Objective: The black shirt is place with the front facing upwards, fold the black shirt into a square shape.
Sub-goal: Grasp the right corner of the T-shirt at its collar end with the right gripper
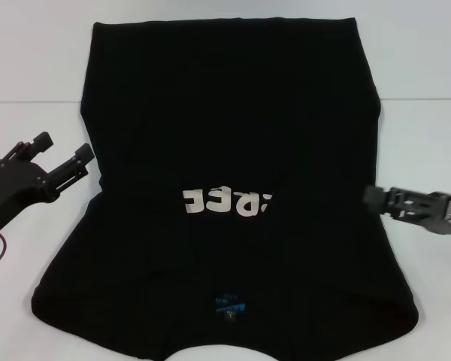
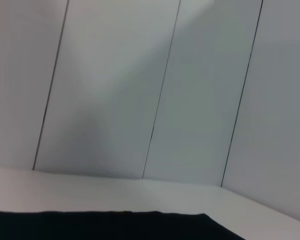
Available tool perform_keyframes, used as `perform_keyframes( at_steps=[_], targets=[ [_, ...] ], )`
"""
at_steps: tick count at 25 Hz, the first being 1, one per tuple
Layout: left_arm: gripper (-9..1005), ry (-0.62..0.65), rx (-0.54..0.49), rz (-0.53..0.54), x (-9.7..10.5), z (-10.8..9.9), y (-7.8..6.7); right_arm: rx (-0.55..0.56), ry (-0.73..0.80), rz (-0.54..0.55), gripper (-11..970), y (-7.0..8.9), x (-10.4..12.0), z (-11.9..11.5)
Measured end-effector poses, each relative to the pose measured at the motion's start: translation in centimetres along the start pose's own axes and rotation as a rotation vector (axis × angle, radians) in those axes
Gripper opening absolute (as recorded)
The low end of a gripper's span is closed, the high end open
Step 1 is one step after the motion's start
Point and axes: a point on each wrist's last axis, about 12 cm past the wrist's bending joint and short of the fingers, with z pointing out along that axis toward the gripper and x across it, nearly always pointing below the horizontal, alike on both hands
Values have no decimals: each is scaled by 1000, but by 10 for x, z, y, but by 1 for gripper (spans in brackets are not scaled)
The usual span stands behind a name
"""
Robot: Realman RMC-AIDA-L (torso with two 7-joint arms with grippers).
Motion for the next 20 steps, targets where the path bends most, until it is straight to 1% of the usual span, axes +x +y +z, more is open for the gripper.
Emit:
perform_keyframes(
  at_steps=[2, 4, 6, 9, 12, 16, 20],
  targets=[
    [877, 17, 4, -6, 0, 1, 1, -4, 20, 61, 633, 4, -5, -11],
    [877, 40, 6, -14, 0, 2, 2, 24, 49, 128, 632, 6, -7, -20],
    [877, 67, 9, -17, 0, 3, 3, 85, 91, 201, 631, 5, -8, -27],
    [877, 89, 9, -11, 0, 4, 4, 181, 154, 273, 628, 1, -5, -28],
    [877, 99, 10, -5, -1, 4, 5, 251, 211, 308, 626, -4, -2, -20],
    [877, 103, 6, 6, -3, 3, 7, 326, 264, 322, 626, -9, 2, -7],
    [877, 105, 1, 12, -4, 2, 8, 372, 277, 327, 626, -11, 0, -9]
  ],
)
